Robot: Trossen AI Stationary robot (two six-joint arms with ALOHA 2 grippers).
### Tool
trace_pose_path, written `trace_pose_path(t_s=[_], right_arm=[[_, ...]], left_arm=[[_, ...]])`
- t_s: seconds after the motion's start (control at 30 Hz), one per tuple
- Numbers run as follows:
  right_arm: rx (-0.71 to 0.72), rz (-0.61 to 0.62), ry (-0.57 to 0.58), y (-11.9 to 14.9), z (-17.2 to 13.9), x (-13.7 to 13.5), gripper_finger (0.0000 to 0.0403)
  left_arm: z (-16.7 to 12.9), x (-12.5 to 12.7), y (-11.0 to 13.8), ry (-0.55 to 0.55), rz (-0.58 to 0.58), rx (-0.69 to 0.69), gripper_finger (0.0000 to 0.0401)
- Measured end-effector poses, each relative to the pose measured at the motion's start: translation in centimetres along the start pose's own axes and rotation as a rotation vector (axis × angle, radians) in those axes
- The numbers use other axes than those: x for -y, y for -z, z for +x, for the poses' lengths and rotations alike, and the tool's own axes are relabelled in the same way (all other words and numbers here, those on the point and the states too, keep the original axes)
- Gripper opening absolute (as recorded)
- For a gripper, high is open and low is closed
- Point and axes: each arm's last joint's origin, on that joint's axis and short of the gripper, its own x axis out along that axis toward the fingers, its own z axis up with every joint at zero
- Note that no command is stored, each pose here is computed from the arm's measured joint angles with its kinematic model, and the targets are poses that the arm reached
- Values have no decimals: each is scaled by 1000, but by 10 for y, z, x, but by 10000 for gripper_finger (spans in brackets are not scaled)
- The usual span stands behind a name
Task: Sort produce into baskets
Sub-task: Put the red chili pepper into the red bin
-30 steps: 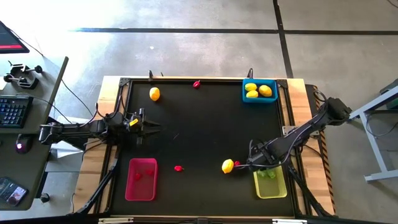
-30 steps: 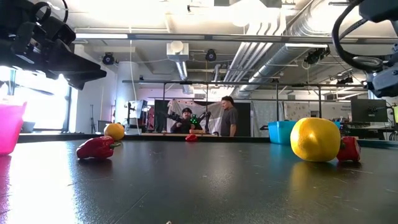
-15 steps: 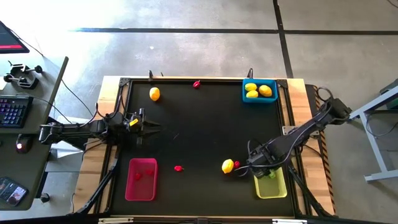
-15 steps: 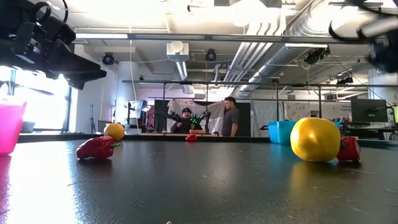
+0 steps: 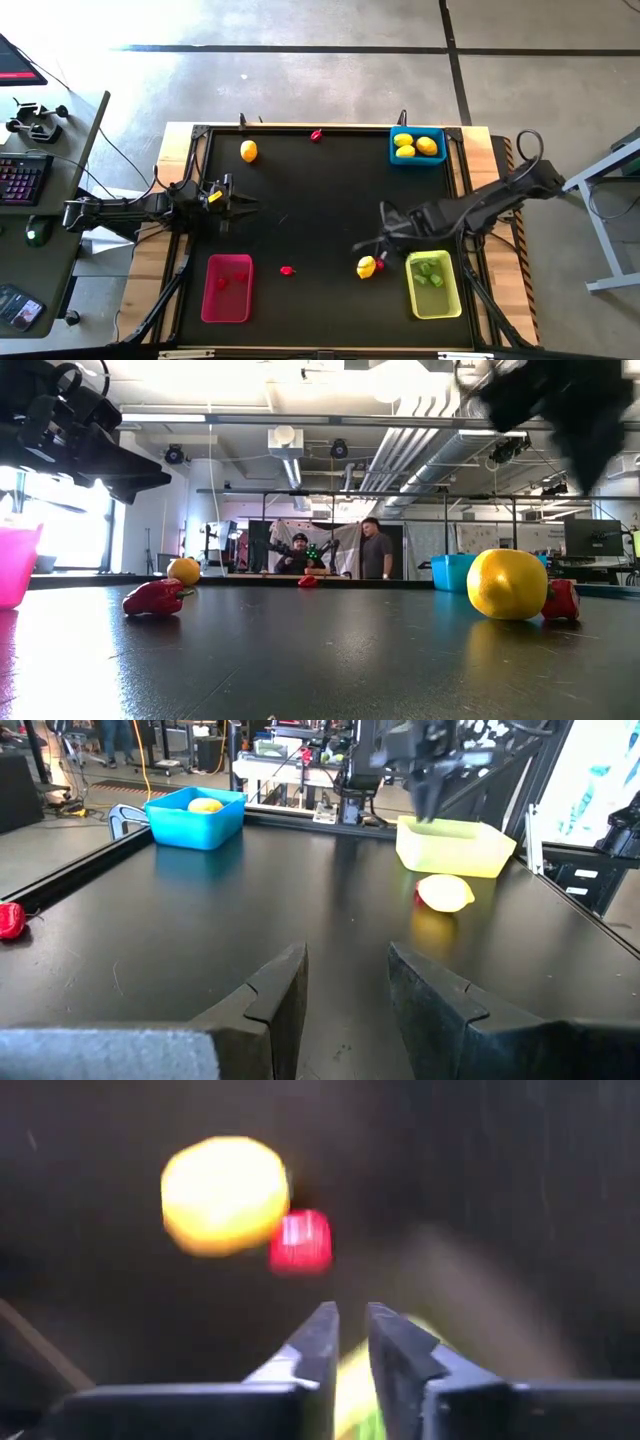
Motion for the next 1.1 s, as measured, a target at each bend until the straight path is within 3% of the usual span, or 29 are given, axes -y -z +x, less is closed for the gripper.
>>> trace_pose_path(t_s=[0.13,0.27,0.47,0.7,0.97,1.1], right_arm=[[144,-108,-85,-34,24,16,8],[349,-209,-148,-68,36,35,12],[651,-305,-152,-101,51,70,2],[886,-323,-62,-113,60,106,1],[988,-346,61,-126,53,130,0],[1041,-365,87,-131,48,135,0]], left_arm=[[0,0,-1,1,1,15,126],[0,0,-3,6,-1,31,126],[0,0,-2,-1,42,25,126],[0,0,-9,-5,-63,91,121],[14,-11,-22,-157,-26,-26,12],[29,-18,-40,-201,1,-89,7]])
